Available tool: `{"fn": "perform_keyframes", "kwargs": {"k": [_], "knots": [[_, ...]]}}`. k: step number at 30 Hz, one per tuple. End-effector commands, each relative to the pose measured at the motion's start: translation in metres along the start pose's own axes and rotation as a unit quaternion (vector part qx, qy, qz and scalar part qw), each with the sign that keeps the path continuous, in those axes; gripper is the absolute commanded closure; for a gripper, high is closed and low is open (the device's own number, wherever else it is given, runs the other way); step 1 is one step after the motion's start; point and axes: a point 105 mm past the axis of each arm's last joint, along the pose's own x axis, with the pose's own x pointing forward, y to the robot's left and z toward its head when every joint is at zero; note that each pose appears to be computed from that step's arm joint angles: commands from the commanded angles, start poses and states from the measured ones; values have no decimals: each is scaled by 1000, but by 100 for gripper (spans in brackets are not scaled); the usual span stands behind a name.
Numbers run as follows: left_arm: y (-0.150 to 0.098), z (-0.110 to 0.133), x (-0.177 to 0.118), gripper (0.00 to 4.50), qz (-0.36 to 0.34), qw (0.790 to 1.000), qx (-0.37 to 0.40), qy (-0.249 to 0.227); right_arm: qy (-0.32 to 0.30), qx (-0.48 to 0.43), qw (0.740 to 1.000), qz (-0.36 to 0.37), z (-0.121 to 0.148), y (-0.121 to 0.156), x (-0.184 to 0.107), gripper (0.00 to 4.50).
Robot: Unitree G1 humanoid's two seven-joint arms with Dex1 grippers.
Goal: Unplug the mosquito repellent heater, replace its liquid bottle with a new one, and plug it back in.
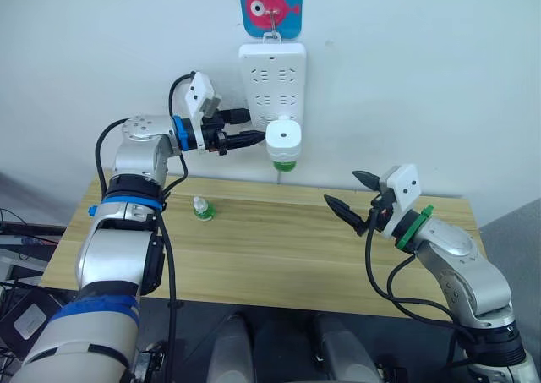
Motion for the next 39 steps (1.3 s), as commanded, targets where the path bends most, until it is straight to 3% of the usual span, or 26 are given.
{"fn": "perform_keyframes", "kwargs": {"k": [1,9,13,16,31,39], "knots": [[-8,19,10,158,-45,998,43,-12,-24,-22,999,-8,15,0,-5,0],[-13,25,6,158,-62,997,14,-33,-28,-23,999,-16,18,1,-7,0],[-13,25,-4,233,-48,998,-15,-42,-32,-20,999,-13,24,6,-7,0],[-16,25,-6,314,-44,997,-37,-49,-33,-15,999,-13,30,12,-6,0],[-25,22,14,315,-8,996,-62,-65,-41,-33,998,-30,83,49,25,0],[-23,21,14,315,10,996,-55,-63,-59,-49,995,-69,95,43,44,0]]}}
